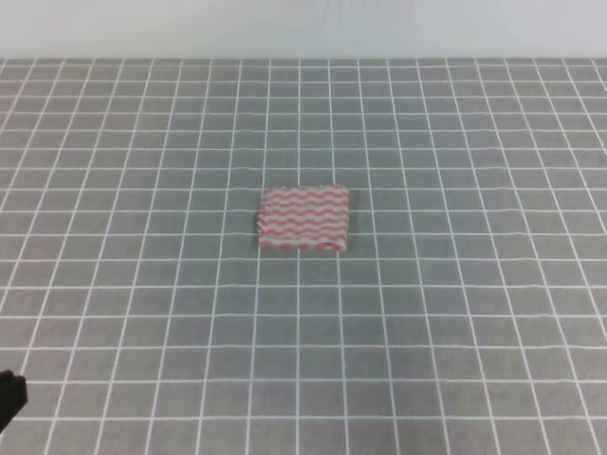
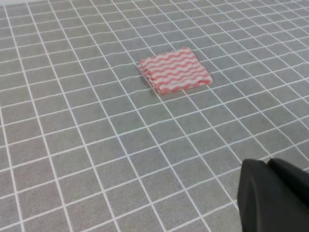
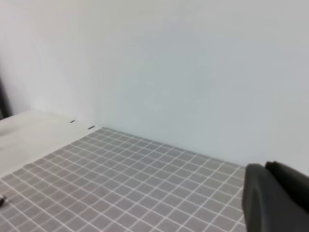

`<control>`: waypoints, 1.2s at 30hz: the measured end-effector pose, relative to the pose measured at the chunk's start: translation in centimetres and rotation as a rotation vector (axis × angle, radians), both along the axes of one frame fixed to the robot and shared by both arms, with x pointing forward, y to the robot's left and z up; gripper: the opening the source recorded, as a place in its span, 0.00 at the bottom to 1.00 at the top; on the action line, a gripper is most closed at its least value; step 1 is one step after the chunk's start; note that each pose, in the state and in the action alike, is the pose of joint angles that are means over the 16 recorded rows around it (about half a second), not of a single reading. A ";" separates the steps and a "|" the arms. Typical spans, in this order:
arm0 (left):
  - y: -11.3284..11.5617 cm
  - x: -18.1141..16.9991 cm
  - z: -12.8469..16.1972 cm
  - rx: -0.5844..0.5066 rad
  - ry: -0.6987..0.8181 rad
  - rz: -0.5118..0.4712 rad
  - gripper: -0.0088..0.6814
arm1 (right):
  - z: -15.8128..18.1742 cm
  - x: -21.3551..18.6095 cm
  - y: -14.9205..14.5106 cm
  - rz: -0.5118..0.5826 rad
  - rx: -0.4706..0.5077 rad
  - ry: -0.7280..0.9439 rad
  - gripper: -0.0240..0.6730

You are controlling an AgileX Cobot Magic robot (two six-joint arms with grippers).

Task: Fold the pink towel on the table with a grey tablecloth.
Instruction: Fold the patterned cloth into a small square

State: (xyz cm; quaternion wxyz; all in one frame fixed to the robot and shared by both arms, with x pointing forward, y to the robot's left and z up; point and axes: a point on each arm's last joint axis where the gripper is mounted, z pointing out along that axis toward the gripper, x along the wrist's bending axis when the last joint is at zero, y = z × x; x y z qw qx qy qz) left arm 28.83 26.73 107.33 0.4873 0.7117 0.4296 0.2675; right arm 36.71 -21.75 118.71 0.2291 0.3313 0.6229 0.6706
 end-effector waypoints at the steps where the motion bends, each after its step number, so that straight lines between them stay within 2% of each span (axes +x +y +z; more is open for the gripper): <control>1: 0.0 0.0 0.0 0.000 0.000 0.000 0.01 | 0.0 -0.1 0.0 0.001 -0.009 -0.006 0.01; 8: 0.0 0.0 0.0 0.003 -0.002 0.001 0.01 | -0.6 -0.3 0.0 0.013 -0.078 -0.019 0.01; 19: 0.0 0.0 0.0 0.006 -0.002 0.002 0.01 | -1.8 -0.2 -0.5 -0.031 -0.297 -0.075 0.01; 26: 0.0 0.0 0.0 0.006 -0.001 0.001 0.01 | -2.3 -1.0 -1.8 -0.155 -0.367 -0.173 0.01; 31: 0.0 0.0 0.0 0.005 -0.001 0.001 0.01 | -3.7 -2.3 -3.4 -0.292 -0.346 -0.248 0.01; 36: 0.0 0.0 0.0 0.004 -0.001 0.001 0.01 | -7.0 -3.7 -4.9 -0.420 -0.302 -0.255 0.01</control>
